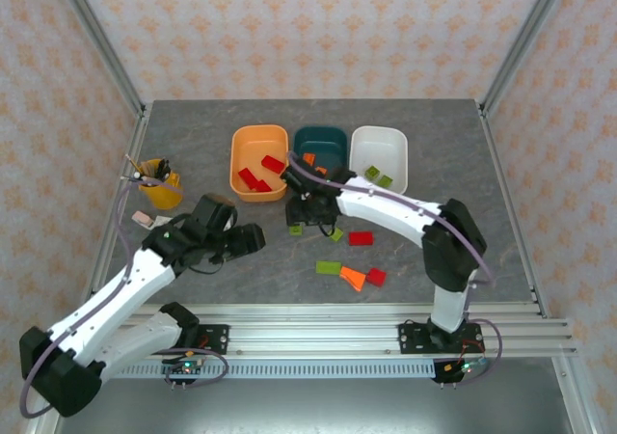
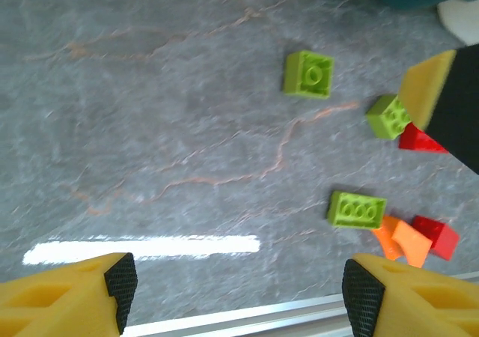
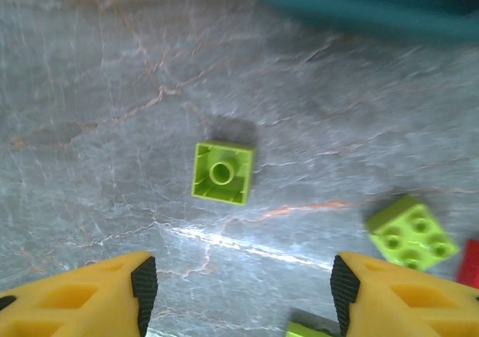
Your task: Sort the legos into containers by color
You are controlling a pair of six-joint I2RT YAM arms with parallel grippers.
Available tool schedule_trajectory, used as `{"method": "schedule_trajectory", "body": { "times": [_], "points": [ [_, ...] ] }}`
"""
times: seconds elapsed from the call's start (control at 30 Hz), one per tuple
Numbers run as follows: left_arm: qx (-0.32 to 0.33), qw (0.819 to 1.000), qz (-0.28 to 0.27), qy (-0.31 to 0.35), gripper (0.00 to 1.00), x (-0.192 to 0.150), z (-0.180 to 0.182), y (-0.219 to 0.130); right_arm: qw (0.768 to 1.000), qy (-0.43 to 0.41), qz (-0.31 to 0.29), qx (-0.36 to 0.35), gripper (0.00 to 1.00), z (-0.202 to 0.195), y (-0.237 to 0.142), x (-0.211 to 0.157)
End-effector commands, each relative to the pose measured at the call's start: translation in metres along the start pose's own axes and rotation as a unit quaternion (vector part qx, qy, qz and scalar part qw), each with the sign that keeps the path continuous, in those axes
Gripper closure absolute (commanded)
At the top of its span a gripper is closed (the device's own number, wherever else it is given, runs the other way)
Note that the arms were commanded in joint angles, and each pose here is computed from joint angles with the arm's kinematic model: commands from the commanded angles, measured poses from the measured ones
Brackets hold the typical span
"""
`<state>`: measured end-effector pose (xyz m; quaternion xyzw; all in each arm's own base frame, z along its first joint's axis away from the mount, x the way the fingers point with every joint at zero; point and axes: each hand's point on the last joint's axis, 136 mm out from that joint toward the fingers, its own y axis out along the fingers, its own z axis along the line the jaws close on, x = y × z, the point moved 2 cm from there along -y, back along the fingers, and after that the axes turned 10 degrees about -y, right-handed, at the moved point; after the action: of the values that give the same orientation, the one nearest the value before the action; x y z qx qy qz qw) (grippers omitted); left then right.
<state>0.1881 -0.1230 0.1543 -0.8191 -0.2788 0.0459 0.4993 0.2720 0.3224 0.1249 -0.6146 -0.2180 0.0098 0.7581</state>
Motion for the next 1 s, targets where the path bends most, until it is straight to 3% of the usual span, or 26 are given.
{"method": "schedule_trajectory", "body": {
  "times": [0.0,0.17,0.47,0.8,0.97],
  "points": [
    [0.003,1.000,-0.011,-0.021,0.24,-0.008,0.017,-0.002,1.000,0.018,-0.008,-0.016,0.33,0.004,0.019,0.008],
    [-0.022,0.999,-0.010,-0.047,0.23,-0.019,0.028,-0.003,0.999,0.019,0.021,-0.047,0.31,0.001,0.049,0.006],
    [-0.034,0.997,-0.026,-0.061,0.23,-0.020,0.034,-0.013,0.998,0.018,0.039,-0.054,0.40,0.004,0.075,0.007],
    [-0.043,0.996,-0.032,-0.067,0.23,-0.018,0.030,-0.015,0.997,0.022,0.041,-0.068,0.68,0.000,0.079,0.006],
    [-0.055,0.996,-0.034,-0.060,0.23,-0.012,0.018,-0.018,0.997,0.021,0.005,-0.072,0.76,-0.002,0.048,0.020]
  ]
}}
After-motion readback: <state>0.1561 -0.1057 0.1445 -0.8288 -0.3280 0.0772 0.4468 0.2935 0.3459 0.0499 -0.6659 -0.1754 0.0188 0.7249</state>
